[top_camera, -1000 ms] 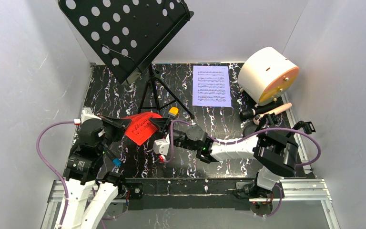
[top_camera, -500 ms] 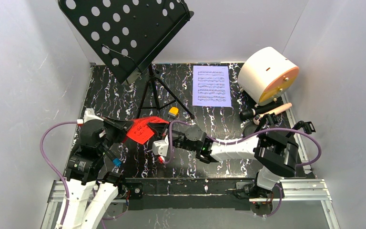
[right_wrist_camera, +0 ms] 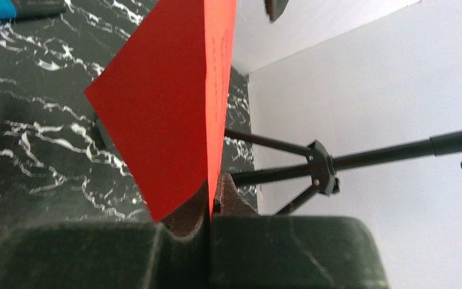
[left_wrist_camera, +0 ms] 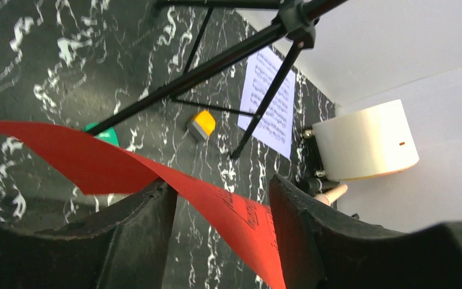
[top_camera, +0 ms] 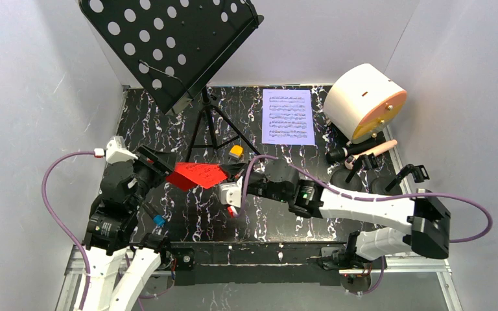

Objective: Pack up the instrument practice props
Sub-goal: Place the sheet music at the center of the board.

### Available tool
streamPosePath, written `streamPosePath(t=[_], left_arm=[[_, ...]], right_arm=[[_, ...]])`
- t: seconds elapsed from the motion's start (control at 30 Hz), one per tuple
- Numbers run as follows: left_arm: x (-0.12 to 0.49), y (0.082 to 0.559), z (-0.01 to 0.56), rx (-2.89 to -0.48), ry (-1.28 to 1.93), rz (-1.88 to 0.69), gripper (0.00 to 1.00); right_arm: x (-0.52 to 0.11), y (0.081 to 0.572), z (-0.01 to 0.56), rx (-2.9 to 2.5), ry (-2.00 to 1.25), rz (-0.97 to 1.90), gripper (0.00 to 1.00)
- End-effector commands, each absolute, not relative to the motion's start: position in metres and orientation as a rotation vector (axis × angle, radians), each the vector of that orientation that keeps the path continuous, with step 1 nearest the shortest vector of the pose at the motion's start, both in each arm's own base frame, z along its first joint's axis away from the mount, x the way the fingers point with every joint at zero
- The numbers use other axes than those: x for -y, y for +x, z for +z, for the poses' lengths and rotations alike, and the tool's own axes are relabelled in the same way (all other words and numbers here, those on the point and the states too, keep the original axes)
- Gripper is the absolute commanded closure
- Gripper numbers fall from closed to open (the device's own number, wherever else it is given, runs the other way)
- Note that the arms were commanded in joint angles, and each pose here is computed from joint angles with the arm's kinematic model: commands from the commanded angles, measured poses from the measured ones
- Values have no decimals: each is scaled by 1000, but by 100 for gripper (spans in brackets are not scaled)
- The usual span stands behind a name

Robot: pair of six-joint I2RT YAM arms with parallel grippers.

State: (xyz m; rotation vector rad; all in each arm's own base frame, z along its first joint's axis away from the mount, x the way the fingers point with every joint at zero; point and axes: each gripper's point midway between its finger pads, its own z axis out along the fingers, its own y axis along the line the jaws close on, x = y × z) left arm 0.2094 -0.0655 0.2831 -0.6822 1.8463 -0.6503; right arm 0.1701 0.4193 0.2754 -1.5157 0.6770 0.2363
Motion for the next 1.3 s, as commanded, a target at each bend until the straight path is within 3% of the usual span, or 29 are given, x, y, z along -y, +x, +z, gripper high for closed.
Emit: streamPosePath(t=[0.0, 0.4, 0.57, 0.83, 1.27], left_arm=[[47, 218, 314, -1744, -485, -481, 41], [29, 248, 302, -1668, -264, -219, 8], [27, 258, 285, -1686, -224, -161, 2], [29, 261, 250, -1696, -185, -151, 2], [18, 254, 246, -1713, -218, -92, 2]], right_arm=[[-387, 177, 285, -812, -1590, 153, 99], [-314, 217, 309, -990, -1685, -144, 99], [-287, 256, 323, -1040, -1681, -290, 99], [-256, 326, 346, -1087, -1637, -425, 99], [-218, 474, 353, -1067, -1510, -636, 99]])
